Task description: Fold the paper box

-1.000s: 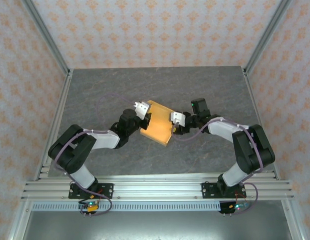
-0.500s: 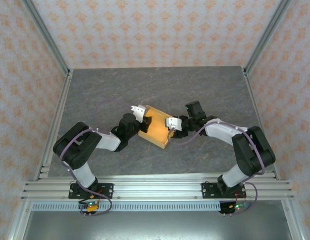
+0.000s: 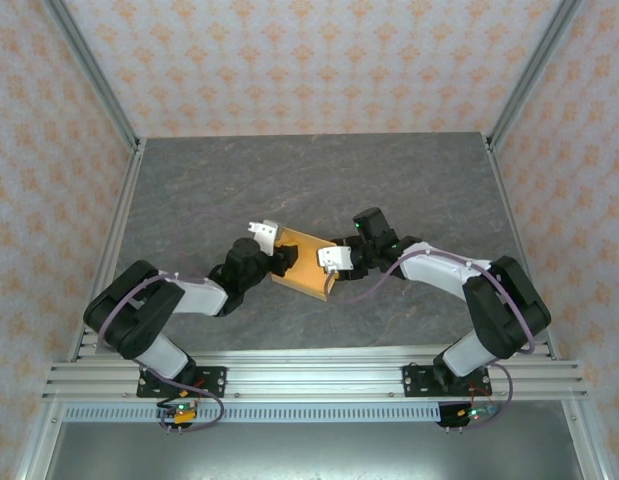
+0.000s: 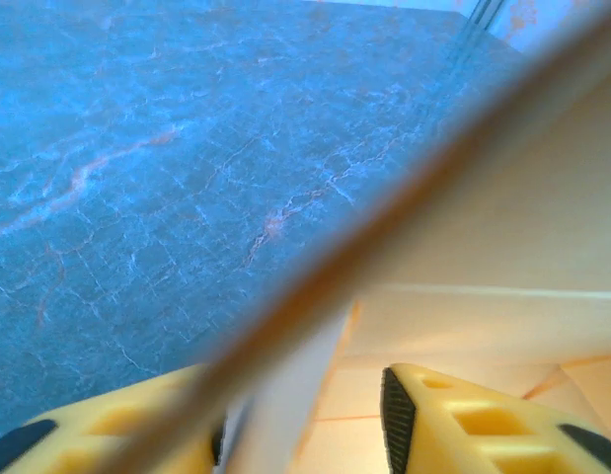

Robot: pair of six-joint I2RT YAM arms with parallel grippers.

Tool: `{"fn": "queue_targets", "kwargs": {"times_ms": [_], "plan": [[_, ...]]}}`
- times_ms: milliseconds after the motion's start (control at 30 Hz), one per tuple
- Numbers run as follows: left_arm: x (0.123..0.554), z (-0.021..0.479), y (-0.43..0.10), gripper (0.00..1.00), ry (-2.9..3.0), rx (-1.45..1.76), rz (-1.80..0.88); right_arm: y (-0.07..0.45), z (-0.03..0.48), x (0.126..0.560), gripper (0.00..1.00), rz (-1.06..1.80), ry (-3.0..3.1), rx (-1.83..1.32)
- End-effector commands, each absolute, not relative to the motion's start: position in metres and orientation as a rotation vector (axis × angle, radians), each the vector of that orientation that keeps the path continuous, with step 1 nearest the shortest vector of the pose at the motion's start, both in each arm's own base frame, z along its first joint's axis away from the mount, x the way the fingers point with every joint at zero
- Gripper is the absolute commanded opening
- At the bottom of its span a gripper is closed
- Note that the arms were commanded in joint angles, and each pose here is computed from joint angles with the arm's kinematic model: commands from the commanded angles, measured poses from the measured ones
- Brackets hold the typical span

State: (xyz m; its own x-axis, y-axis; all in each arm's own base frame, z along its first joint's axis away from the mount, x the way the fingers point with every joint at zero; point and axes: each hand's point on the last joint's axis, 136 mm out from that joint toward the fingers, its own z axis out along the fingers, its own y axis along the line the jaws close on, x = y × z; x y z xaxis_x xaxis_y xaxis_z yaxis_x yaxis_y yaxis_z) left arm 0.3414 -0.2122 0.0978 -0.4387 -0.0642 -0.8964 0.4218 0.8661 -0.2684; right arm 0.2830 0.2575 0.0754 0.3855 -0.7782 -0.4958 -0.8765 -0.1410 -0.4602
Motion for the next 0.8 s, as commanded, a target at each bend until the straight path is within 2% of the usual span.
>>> {"fn": "queue_targets", "kwargs": {"times_ms": [0, 33, 200, 300, 333, 367, 400, 467, 700, 733, 767], "plan": [[0.334, 0.121, -0.207, 0.79, 1.935, 0.226, -0.604, 0.234, 0.046, 0.267, 0.53, 0.14, 1.538, -2.066], [0.332, 0.128, -0.204, 1.0, 1.931, 0.212, -0.608, 0.234, 0.046, 0.267, 0.53, 0.134, 1.538, -2.07], [0.32, 0.167, -0.182, 1.0, 1.888, 0.086, -0.608, 0.234, 0.047, 0.268, 0.53, 0.124, 1.536, -2.075], [0.315, 0.182, -0.135, 1.0, 1.903, -0.232, -0.508, 0.236, 0.051, 0.269, 0.56, 0.136, 1.536, -2.058], [0.309, 0.183, -0.111, 1.0, 1.918, -0.387, -0.435, 0.238, 0.053, 0.269, 0.58, 0.141, 1.534, -2.044], [0.306, 0.188, -0.092, 1.0, 1.897, -0.492, -0.379, 0.239, 0.056, 0.269, 0.66, 0.144, 1.524, -2.032], [0.306, 0.193, -0.085, 1.0, 1.895, -0.5, -0.355, 0.24, 0.059, 0.27, 0.71, 0.145, 1.519, -2.02], [0.311, 0.2, -0.078, 0.99, 1.956, -0.52, -0.336, 0.244, 0.067, 0.271, 0.75, 0.157, 1.514, -1.973], [0.337, 0.191, -0.067, 1.0, 2.177, -0.762, -0.245, 0.245, 0.086, 0.264, 0.82, 0.191, 1.488, -1.911], [0.343, 0.191, -0.068, 1.0, 2.195, -0.79, -0.247, 0.244, 0.09, 0.264, 0.97, 0.194, 1.486, -1.894], [0.349, 0.192, -0.069, 1.0, 2.212, -0.816, -0.252, 0.243, 0.093, 0.263, 0.99, 0.197, 1.485, -1.877]]}}
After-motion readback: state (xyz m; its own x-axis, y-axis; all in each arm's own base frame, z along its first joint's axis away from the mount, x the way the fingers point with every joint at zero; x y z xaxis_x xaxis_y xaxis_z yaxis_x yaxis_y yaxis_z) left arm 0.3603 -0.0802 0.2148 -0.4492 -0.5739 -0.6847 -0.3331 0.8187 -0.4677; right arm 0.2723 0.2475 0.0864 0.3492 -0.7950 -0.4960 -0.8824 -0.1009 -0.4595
